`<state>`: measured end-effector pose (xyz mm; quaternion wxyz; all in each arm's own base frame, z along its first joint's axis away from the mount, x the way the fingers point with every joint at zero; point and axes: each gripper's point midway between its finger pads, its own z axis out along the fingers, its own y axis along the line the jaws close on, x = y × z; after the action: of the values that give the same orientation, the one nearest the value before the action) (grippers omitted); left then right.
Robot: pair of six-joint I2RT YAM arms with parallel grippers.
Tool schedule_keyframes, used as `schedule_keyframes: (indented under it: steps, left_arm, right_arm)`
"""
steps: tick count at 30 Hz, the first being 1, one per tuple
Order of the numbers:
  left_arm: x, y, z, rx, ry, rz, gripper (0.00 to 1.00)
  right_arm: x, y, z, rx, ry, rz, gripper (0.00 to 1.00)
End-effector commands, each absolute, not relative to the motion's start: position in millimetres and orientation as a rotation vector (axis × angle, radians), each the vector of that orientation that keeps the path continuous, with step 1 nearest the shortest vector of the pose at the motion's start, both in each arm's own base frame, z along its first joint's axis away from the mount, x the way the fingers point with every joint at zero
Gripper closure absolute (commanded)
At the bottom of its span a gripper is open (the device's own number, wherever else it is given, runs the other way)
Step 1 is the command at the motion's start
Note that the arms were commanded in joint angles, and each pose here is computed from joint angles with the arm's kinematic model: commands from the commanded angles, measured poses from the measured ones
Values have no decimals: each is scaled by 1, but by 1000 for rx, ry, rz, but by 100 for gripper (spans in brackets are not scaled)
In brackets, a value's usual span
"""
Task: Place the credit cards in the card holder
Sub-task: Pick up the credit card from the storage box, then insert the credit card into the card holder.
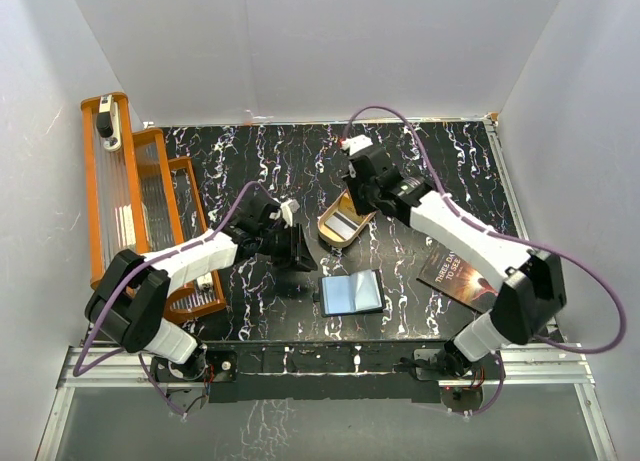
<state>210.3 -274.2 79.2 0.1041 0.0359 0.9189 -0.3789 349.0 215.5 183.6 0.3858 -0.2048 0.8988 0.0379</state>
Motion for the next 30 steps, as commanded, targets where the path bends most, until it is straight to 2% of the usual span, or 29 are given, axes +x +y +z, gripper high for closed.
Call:
schedule_keyframes:
  steps: [1, 5, 11, 18, 30]
  left_arm:
    - [200, -291, 101, 176, 2648, -1274, 76]
    - [196, -305, 100, 204, 2624, -1346, 86]
    - [192, -319, 92, 203, 2624, -1433, 90]
    - [179, -294, 38, 231, 2822, -1120, 86]
    - [170, -273, 4, 232, 2904, -902, 87]
  right_arm:
    - [296, 225, 190, -379, 2388, 389, 100]
    - [256, 230, 178, -288, 2431, 593, 100]
    - [217, 236, 170, -184, 2463, 824, 100]
    - [190, 232, 127, -121, 2551, 899, 100]
    - [178, 213, 68, -169, 2665, 768, 99]
